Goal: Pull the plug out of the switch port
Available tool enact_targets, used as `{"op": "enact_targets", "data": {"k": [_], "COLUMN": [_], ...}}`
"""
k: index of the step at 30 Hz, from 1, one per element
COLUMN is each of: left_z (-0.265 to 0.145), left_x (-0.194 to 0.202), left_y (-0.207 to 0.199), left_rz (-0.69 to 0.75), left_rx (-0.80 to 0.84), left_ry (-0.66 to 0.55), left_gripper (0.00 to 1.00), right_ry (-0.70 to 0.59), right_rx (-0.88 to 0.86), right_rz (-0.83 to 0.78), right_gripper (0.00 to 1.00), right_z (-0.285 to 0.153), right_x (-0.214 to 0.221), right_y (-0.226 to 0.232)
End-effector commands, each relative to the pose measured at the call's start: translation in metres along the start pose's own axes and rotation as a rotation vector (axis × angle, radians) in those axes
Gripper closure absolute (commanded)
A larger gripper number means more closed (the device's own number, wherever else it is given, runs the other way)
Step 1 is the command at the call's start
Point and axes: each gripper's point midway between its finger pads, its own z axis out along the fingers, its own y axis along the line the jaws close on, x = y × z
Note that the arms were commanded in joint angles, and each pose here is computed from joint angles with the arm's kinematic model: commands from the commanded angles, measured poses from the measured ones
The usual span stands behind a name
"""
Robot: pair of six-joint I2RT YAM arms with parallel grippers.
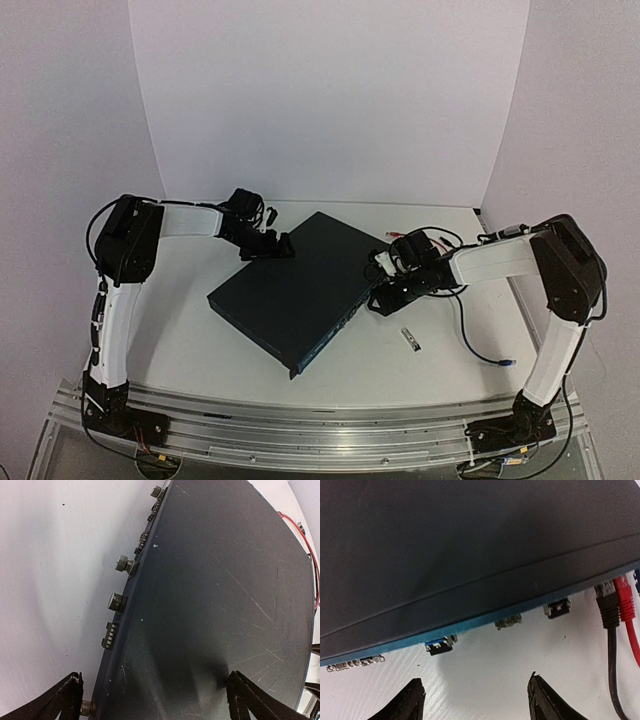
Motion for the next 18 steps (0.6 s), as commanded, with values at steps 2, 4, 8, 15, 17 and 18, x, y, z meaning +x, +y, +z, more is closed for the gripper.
{"op": "enact_targets", "data": {"k": [2, 4, 8, 15, 17, 18], "left_z": [0.014, 0.016, 0.019, 0.024, 0.024, 0.025], "left_x": [0.024, 0.025, 0.023, 0.016, 0.014, 0.014], "left_y": [0.005, 0.004, 0.002, 0.004, 0.004, 0.004], "left_rz": [-0.033, -0.045, -0.055, -0.057, -0.056, -0.056], "left_rx": [0.003, 0.018, 0.035, 0.024, 0.02, 0.018], "left_ry": [0.066, 0.065, 0.045, 0.042, 0.041, 0.043], "left_gripper": [0.01, 0.01, 0.02, 0.02, 0.02, 0.02], "right_ry": [-0.07, -0.077, -0.086, -0.098, -0.105, -0.106], "right_rx": [-0.085, -0.085, -0.08, -0.124, -0.141, -0.146], "right_rz": [-0.064, -0.075, -0.087, -0.102, -0.108, -0.111], "right_gripper": [0.37, 0.4, 0.48, 0.6, 0.61, 0.61], "right_z": [0.002, 0.004, 0.005, 0.009, 0.008, 0.008], "right_x": [-0.023, -0.025, -0.029, -0.035, -0.038, -0.038], "right_y": [0.015, 0.015, 0.014, 0.021, 0.024, 0.025]}}
